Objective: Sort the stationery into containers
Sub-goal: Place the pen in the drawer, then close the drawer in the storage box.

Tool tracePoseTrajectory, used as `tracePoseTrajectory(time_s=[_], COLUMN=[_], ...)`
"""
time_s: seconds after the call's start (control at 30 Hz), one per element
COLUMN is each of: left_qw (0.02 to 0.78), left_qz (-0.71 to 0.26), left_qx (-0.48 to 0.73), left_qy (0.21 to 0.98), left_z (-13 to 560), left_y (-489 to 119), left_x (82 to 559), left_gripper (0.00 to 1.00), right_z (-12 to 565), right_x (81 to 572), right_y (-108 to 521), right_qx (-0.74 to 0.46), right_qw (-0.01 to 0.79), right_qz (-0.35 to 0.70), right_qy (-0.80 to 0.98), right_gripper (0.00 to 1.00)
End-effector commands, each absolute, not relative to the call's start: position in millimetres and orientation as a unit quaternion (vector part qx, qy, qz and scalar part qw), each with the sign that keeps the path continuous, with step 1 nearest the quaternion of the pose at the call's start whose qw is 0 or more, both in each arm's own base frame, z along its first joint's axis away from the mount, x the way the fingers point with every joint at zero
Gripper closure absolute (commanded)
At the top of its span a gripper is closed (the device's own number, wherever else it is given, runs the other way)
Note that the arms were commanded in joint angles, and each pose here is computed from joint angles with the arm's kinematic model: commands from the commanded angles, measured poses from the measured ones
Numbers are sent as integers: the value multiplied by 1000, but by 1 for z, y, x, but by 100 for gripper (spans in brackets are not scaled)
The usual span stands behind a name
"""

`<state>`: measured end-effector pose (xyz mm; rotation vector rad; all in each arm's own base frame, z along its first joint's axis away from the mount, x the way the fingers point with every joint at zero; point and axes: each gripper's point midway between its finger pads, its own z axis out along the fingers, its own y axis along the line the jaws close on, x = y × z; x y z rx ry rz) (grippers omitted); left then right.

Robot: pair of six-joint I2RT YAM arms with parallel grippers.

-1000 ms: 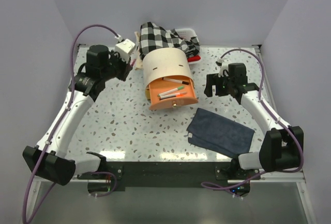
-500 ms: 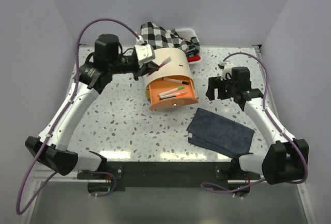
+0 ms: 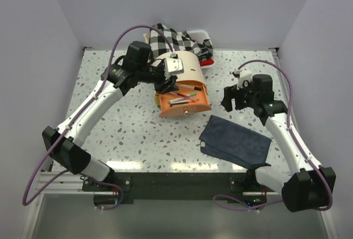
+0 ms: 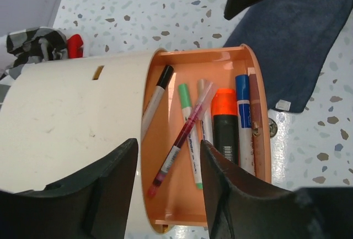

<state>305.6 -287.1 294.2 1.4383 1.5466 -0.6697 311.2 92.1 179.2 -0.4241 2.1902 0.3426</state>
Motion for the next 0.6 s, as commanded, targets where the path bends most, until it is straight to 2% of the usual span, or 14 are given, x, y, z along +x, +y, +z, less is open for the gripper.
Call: tracePoseTrajectory(time_s=[0.0, 0.07, 0.1, 0.17, 0.2, 0.27, 0.3, 0.4, 0.57], left_qw=[543, 578, 587, 615, 622, 623, 606, 560, 540], left_qz=[-239, -220, -206, -139, -79, -65, -53, -97, -111], left_qx=[553, 528, 513, 451, 399, 323, 285, 188, 128], left_qy=[585, 582, 591, 632, 669, 709, 741, 801, 824], left_z=[369, 396, 399, 402, 387, 376, 354, 312, 284], left_y=[-285, -278, -273, -245, -221, -194, -167, -128, -104], left_x=[314, 318, 323, 341, 363, 372, 383, 390, 390], left_gripper=[45, 44, 44, 39, 38, 36, 36, 39, 41], right_z=[204, 216, 218, 219, 218, 214, 215, 219, 228], right_x=[280, 262, 256, 246, 243, 232, 230, 224, 230], right_y=[116, 130, 135, 152, 158, 179, 187, 213, 233], right_qx=[-301, -364, -384, -426, -437, -479, -492, -520, -525], right_qw=[464, 483, 483, 479, 475, 462, 464, 472, 473], right_qz=[184, 210, 218, 235, 237, 242, 242, 250, 264], right_qy=[813, 768, 756, 731, 726, 706, 695, 667, 657], right_gripper=[34, 56, 80, 97, 100, 100, 100, 100, 100])
